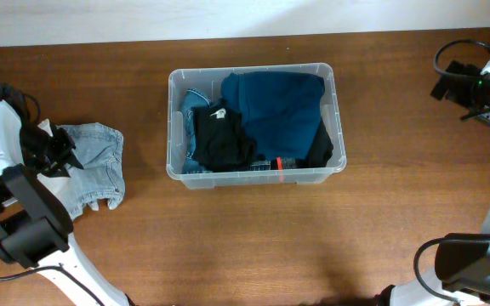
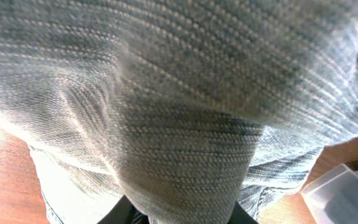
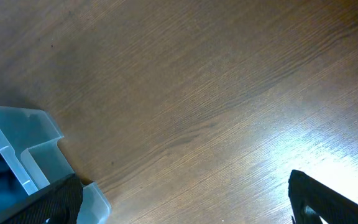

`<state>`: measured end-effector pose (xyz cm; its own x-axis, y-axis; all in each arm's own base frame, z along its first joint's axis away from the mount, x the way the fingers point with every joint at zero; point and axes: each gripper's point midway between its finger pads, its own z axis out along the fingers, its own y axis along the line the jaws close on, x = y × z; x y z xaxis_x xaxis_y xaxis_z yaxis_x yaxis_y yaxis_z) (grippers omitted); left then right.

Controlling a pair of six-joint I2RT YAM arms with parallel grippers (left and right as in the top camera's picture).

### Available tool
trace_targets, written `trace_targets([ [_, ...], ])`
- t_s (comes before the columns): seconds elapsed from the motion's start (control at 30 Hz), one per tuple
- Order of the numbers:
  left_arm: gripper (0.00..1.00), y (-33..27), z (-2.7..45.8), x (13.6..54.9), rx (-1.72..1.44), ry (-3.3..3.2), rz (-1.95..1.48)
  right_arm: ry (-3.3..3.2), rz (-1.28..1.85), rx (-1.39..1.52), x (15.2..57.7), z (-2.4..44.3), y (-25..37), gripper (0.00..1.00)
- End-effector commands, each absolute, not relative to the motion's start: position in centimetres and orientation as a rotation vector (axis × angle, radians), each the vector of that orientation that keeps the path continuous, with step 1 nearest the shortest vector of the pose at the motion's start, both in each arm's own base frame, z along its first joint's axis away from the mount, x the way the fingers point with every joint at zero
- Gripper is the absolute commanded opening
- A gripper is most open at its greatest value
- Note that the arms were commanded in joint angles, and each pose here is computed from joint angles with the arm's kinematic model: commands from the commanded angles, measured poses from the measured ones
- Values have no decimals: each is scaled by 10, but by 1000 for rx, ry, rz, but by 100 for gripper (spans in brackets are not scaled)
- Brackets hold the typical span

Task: Pack container
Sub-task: 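Grasp the light-wash jeans with the left gripper and lift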

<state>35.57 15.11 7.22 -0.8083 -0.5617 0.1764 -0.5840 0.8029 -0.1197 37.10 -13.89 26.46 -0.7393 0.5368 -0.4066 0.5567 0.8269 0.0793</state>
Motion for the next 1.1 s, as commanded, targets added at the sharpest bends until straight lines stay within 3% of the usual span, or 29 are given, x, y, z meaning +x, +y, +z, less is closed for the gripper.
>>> trace_targets([
  [0.0,1,149,94,371,975,-2903,247,2591,-83,824,370,264,-142,98],
  [0.2,1,136,141,395,1002,-3036,233,2591,-83,824,370,264,-142,98],
  [0.5,1,71,271,440,913,-3414,345,2591,-83,824,370,264,-142,98],
  [0.57,1,31,324,451,843,-3577,458,2591,-82,824,370,264,-142,98],
  [0.73,1,-49,378,457,605,-3737,708,2591,-83,824,370,264,-142,98],
  [0.87,1,-146,395,446,236,-3755,926,2591,-83,824,370,264,-142,98],
  [1.07,1,-234,400,427,-63,-3742,1063,2591,-83,824,370,264,-142,98],
])
